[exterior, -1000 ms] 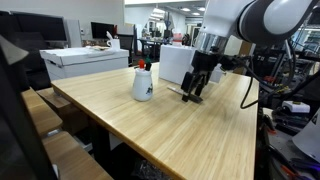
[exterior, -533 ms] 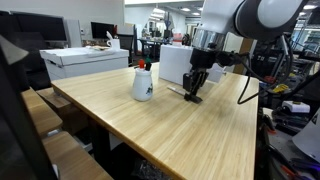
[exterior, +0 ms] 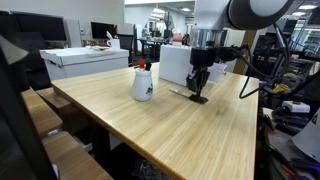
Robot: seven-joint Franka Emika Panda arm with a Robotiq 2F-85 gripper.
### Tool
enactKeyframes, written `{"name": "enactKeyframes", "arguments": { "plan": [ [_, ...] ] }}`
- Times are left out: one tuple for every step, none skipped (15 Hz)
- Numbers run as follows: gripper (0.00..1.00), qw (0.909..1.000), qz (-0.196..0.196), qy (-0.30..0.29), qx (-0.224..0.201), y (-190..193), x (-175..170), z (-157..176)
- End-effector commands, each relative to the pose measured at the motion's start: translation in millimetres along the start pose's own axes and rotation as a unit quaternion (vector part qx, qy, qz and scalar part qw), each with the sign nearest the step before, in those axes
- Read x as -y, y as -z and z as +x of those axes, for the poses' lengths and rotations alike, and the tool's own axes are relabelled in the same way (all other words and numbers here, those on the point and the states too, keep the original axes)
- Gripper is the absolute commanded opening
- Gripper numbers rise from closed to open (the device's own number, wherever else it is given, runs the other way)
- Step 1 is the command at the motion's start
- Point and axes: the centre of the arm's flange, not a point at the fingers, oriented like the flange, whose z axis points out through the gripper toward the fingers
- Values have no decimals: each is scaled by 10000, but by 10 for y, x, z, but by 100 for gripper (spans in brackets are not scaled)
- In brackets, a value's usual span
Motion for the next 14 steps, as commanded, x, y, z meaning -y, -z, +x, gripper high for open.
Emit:
{"name": "enactKeyframes", "arguments": {
  "plan": [
    [8,9991,-102,322,251,-13,32,-115],
    [9,9988,-109,398,270,-2,53,-82],
    [8,9985,-102,468,281,19,72,-58],
    [8,9981,-104,528,285,39,86,-40],
    [8,9978,-117,584,283,74,99,-12],
    [8,9973,-130,659,301,115,121,9],
    [8,9968,-142,707,335,170,146,43],
    [8,9963,-156,770,349,218,174,64],
    [8,9958,-197,815,362,267,213,82],
    [8,9954,-221,852,372,304,240,107],
    [8,9951,-231,877,397,337,260,128],
    [8,9946,-224,916,437,375,289,151],
    [8,9942,-210,937,479,410,316,168],
    [8,9937,-221,975,505,432,346,175]
  ]
}}
